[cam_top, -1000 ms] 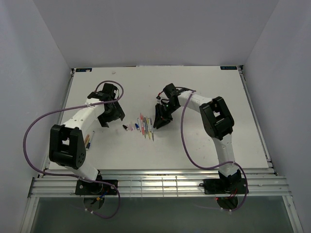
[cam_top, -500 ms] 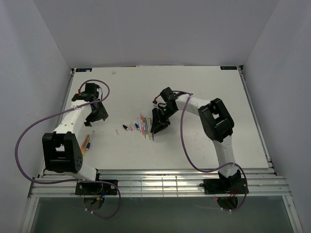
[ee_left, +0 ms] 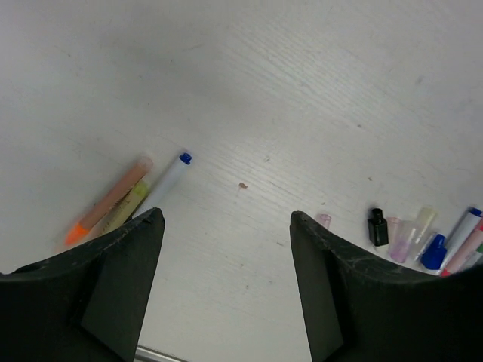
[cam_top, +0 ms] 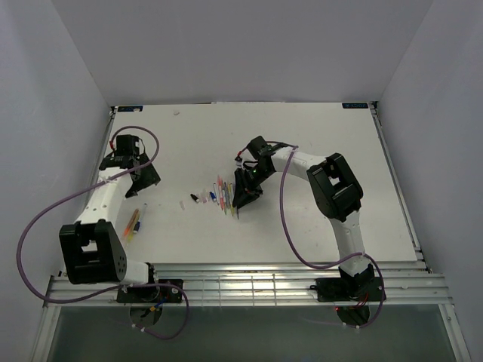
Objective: Open the pen caps
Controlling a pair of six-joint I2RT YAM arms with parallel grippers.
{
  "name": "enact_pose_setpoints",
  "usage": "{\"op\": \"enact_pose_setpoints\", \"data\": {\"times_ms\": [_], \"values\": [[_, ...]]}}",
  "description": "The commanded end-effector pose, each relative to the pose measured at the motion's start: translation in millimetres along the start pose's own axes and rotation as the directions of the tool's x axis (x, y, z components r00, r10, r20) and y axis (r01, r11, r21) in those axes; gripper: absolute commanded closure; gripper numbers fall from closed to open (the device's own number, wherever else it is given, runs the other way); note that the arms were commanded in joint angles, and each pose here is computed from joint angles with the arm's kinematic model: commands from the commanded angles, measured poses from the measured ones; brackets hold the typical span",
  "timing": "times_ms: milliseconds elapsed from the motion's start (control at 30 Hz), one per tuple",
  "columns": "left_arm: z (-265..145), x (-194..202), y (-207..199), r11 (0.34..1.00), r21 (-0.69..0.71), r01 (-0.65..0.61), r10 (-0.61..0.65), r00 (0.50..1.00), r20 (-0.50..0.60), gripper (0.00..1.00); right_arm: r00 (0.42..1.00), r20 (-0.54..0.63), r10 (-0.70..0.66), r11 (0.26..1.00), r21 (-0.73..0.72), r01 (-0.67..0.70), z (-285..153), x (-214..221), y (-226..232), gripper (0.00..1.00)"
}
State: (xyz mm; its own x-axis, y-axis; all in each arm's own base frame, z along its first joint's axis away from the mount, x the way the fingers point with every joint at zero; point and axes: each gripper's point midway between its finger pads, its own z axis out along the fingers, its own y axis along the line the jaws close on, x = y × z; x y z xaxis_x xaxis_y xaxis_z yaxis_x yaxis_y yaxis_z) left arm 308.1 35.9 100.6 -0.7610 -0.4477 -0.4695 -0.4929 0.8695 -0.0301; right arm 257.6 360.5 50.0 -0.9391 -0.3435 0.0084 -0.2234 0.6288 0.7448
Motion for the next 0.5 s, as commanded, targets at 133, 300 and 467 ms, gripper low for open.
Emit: {"op": "enact_pose_setpoints", "data": {"times_ms": [133,300,467], "values": [[-33.1,-11.1,28.4,0.979,-0.134,0.154,-0.142,0.985,0.1,0.22,0.997,0.042,-0.057,0.998,0.001,0.057,-17.7,-5.3,17.7,0.68],[-39.6,9.3,42.7,0.922,-0.243,0.3,-0.301,0.953,0.032,0.22,0.996,0.052,-0.069,0.998,0.01,0.069,-16.5,-6.4,18.4,0.68],[-42.4,13.2,42.1,0.844,-0.302,0.443,-0.454,0.89,0.037,0.23,0.995,0.06,-0.083,0.996,0.021,0.082,-16.1,-5.2,17.9,0.68]]}}
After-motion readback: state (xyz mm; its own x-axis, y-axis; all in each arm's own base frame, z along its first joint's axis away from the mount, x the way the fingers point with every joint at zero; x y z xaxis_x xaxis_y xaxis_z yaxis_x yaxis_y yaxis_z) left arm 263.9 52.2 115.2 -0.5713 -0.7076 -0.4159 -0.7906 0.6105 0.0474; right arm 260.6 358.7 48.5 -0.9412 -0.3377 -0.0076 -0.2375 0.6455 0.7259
